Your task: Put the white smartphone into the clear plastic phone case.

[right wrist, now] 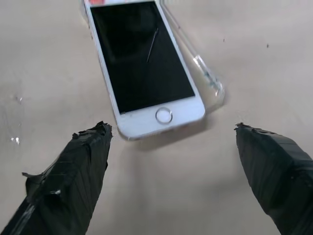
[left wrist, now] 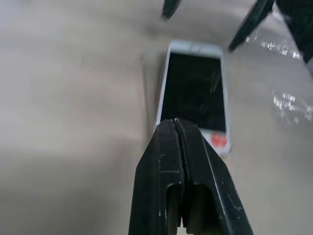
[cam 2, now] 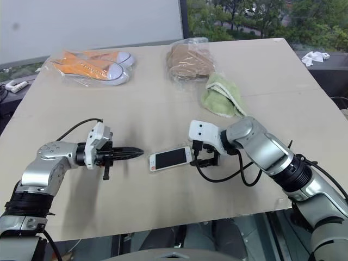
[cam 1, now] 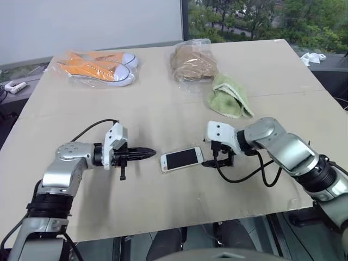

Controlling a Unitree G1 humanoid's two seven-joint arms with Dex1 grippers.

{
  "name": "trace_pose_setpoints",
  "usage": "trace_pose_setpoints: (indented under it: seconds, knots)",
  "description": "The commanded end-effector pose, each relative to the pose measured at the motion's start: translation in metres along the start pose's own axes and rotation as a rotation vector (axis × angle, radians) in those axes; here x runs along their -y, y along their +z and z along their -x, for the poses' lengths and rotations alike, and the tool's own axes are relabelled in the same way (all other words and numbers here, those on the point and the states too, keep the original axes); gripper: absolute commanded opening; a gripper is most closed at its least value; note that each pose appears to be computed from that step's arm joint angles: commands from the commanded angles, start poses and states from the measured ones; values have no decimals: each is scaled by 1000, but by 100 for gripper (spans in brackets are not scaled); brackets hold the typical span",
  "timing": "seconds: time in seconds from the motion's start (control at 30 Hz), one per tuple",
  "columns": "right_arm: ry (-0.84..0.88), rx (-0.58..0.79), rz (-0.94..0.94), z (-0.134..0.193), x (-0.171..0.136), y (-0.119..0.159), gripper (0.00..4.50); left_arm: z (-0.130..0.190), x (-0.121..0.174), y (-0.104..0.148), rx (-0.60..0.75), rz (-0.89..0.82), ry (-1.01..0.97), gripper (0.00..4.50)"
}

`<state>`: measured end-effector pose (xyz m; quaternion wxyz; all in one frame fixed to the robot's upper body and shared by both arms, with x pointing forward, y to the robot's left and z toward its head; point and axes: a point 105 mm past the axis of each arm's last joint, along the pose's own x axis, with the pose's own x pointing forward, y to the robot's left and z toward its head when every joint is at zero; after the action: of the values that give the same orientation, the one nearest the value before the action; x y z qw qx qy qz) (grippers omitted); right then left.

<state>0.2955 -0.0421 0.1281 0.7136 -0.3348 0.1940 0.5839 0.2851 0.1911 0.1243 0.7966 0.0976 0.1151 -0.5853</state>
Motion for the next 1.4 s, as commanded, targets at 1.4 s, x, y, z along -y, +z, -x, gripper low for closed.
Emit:
trace_pose_setpoints:
  seconds: [1.4]
  knots:
    - [-98, 38, 154, -14, 21, 21, 442, -43, 29, -43, -155, 11, -57, 0]
